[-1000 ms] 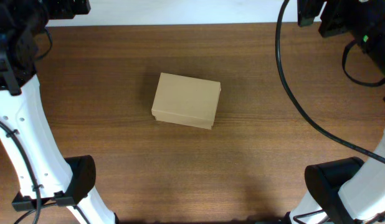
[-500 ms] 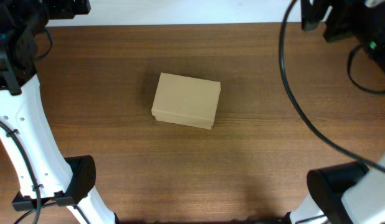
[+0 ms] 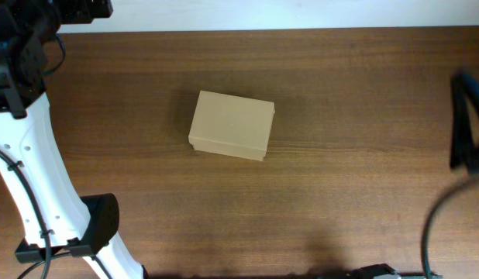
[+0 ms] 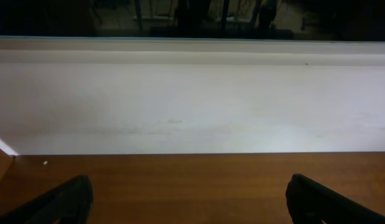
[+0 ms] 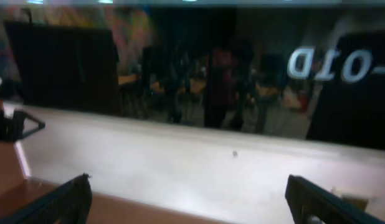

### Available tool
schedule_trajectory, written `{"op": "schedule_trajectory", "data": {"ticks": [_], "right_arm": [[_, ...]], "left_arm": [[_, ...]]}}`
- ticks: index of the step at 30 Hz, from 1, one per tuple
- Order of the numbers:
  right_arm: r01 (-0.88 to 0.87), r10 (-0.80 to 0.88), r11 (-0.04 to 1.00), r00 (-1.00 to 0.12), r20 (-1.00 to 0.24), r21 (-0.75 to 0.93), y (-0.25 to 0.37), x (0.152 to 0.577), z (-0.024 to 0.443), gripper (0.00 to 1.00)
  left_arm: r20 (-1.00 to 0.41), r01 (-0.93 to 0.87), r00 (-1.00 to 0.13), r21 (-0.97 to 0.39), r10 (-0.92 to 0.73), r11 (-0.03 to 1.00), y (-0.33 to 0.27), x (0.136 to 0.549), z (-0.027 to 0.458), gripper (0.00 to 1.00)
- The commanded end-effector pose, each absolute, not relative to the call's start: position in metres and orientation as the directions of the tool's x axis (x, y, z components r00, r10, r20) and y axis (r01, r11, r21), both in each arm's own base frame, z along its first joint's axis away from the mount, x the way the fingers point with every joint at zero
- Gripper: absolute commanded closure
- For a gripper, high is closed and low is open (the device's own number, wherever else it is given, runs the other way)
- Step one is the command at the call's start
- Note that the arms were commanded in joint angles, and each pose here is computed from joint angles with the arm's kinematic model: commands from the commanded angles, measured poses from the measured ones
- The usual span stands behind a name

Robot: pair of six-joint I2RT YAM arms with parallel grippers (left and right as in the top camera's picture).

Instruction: Pack container

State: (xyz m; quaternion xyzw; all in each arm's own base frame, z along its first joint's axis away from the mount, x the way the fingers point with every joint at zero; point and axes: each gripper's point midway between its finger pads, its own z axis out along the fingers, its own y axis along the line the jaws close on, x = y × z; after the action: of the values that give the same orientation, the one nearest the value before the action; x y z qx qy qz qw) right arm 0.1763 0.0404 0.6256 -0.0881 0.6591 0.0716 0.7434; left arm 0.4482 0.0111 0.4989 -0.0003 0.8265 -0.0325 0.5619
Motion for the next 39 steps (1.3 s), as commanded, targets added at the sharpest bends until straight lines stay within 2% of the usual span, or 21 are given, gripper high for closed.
{"op": "schedule_trajectory", "data": {"ticks": [1,8,19,28,32,39], "right_arm": [[-0.149,-0.020,0.988,0.063,-0.998,-0.029,0.028,0.180,0.585,0.01],[-0.117,-0.019,0.993,0.065,-0.998,-0.027,0.020,0.168,0.502,0.01],[-0.120,-0.034,0.992,-0.031,-0.999,-0.030,0.020,0.169,0.359,0.01],[-0.122,-0.005,0.992,0.080,-0.997,-0.015,0.024,0.187,0.312,0.01],[-0.122,-0.004,0.992,0.086,-0.996,-0.015,0.026,0.199,0.289,0.01],[-0.053,-0.015,0.998,0.026,-1.000,-0.016,0.013,0.220,0.246,0.01]], "left_arm": [[-0.931,0.028,-0.364,-0.052,-0.038,0.998,0.014,0.447,0.501,0.00],[-0.931,0.028,-0.363,-0.052,-0.038,0.998,0.014,0.447,0.501,0.00],[-0.931,0.028,-0.364,-0.052,-0.038,0.998,0.014,0.447,0.501,0.00],[-0.931,0.028,-0.364,-0.052,-0.038,0.998,0.014,0.447,0.501,0.00],[-0.931,0.028,-0.364,-0.052,-0.038,0.998,0.014,0.447,0.501,0.00],[-0.931,0.028,-0.364,-0.052,-0.038,0.998,0.014,0.447,0.501,0.00]]}}
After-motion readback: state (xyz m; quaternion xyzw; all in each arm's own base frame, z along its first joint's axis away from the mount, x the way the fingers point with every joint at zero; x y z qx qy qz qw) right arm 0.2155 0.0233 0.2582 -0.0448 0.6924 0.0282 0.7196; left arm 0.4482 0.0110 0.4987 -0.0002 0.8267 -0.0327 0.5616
